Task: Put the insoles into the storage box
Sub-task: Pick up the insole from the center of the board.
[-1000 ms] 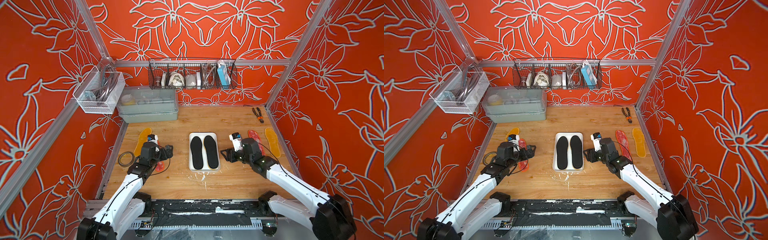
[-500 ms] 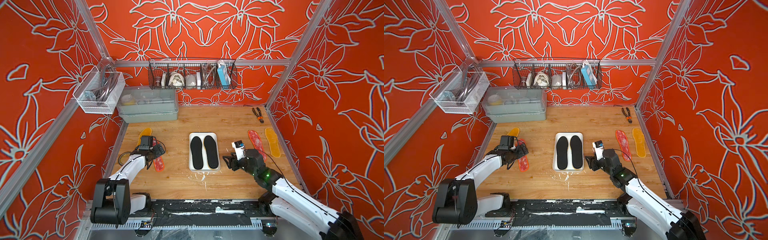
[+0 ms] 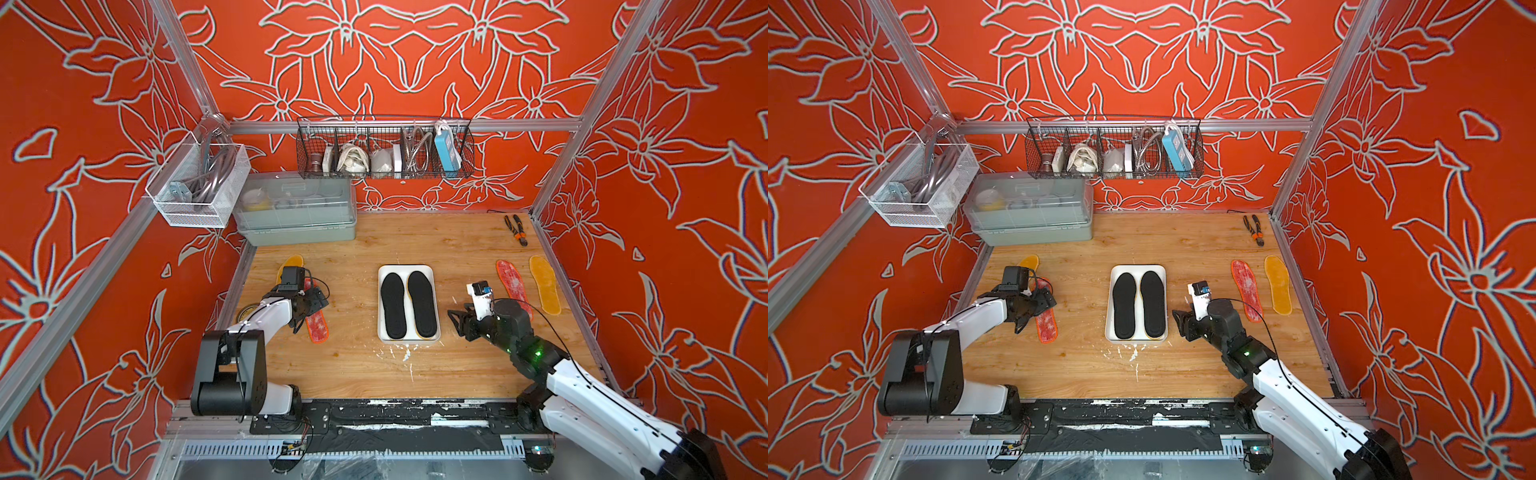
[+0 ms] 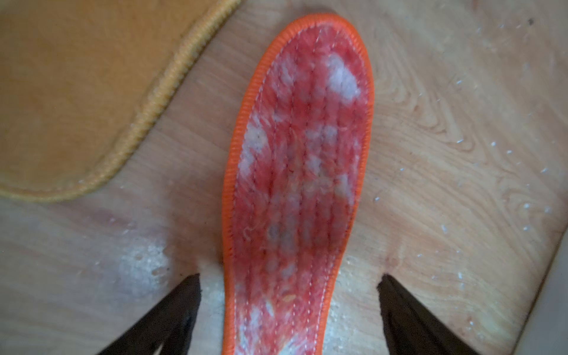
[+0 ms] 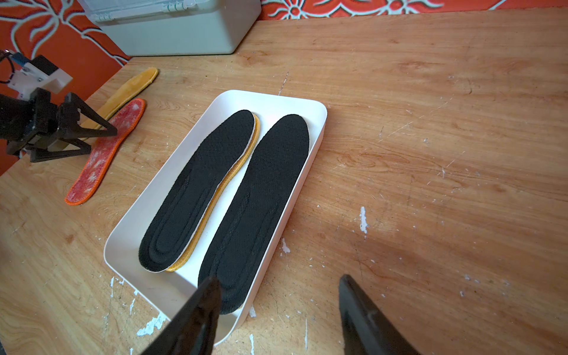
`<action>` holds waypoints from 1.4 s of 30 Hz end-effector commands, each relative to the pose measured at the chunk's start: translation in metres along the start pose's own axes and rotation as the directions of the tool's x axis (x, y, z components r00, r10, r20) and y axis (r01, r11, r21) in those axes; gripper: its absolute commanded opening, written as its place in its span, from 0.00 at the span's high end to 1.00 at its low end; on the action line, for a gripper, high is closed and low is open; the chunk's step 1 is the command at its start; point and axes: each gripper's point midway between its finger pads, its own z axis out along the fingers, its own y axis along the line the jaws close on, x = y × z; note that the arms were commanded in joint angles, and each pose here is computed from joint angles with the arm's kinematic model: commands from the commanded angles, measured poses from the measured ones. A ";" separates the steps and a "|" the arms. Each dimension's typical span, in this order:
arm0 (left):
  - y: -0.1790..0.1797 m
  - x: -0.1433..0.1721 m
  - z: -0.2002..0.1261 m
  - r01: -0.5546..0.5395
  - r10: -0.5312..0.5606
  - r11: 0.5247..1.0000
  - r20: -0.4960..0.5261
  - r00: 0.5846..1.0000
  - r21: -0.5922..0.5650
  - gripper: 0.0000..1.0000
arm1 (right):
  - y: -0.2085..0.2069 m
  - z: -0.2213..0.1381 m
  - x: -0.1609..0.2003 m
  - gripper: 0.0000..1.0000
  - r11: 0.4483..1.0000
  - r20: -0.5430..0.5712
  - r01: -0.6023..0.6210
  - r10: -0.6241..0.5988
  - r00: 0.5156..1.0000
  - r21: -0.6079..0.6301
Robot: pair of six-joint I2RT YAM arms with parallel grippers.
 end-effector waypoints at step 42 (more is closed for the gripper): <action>-0.083 0.023 -0.068 -0.090 0.040 0.794 0.095 0.995 0.601 1.00 | 0.107 0.059 -0.061 0.37 0.832 -0.237 -0.292 0.199 0.951 -0.472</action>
